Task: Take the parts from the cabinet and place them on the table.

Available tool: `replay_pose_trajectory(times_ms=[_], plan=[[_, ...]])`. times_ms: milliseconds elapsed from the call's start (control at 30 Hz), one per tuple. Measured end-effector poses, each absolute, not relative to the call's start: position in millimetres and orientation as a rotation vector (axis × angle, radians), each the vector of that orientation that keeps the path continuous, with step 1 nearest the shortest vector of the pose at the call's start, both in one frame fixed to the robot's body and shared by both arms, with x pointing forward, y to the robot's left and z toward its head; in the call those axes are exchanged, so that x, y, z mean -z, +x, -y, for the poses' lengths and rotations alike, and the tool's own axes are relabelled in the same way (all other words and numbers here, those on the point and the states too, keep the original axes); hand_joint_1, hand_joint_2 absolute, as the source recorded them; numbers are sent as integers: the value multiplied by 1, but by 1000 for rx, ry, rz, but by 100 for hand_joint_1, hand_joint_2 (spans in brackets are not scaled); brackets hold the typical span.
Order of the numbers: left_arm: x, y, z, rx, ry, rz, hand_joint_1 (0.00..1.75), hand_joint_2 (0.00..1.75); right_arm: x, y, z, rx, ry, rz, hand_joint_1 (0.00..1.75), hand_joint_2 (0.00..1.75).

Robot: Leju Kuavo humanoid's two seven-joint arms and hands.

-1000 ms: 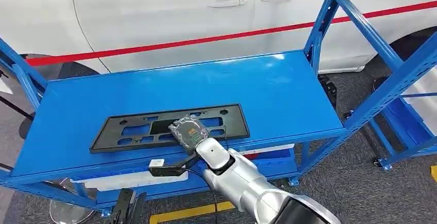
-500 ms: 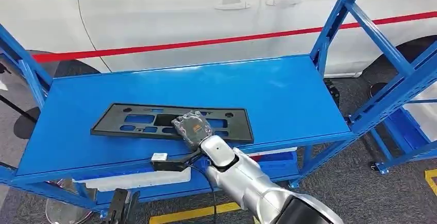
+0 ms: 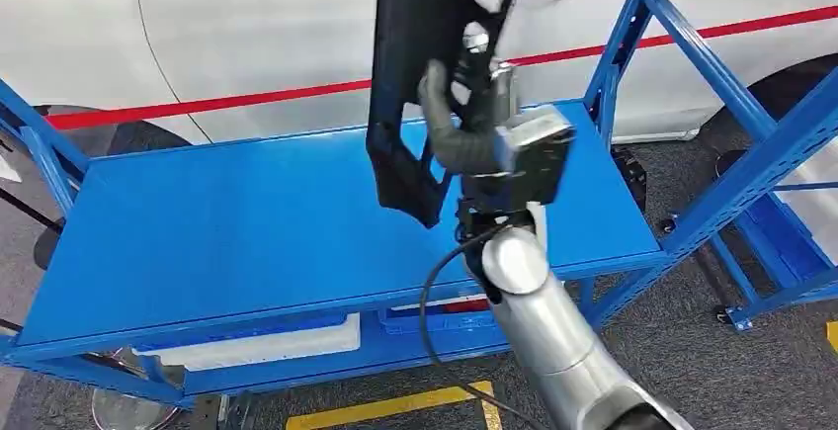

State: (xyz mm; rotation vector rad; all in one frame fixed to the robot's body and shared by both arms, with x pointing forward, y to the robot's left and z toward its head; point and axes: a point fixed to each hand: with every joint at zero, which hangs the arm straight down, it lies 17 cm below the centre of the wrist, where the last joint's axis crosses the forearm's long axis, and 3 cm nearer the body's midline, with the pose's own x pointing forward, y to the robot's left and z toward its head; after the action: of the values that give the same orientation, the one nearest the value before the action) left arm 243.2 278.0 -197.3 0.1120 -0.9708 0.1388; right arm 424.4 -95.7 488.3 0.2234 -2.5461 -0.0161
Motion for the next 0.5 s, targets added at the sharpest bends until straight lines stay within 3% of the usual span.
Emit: replay_pose_trajectory(times_ms=[200, 500], plan=[[204, 218, -298, -201, 169, 952, 0, 175, -469, 398, 179, 233, 209, 2607, 175, 175], [206, 211, -304, -233, 184, 943, 0, 175, -448, 382, 208, 249, 159, 2599, 175, 175]])
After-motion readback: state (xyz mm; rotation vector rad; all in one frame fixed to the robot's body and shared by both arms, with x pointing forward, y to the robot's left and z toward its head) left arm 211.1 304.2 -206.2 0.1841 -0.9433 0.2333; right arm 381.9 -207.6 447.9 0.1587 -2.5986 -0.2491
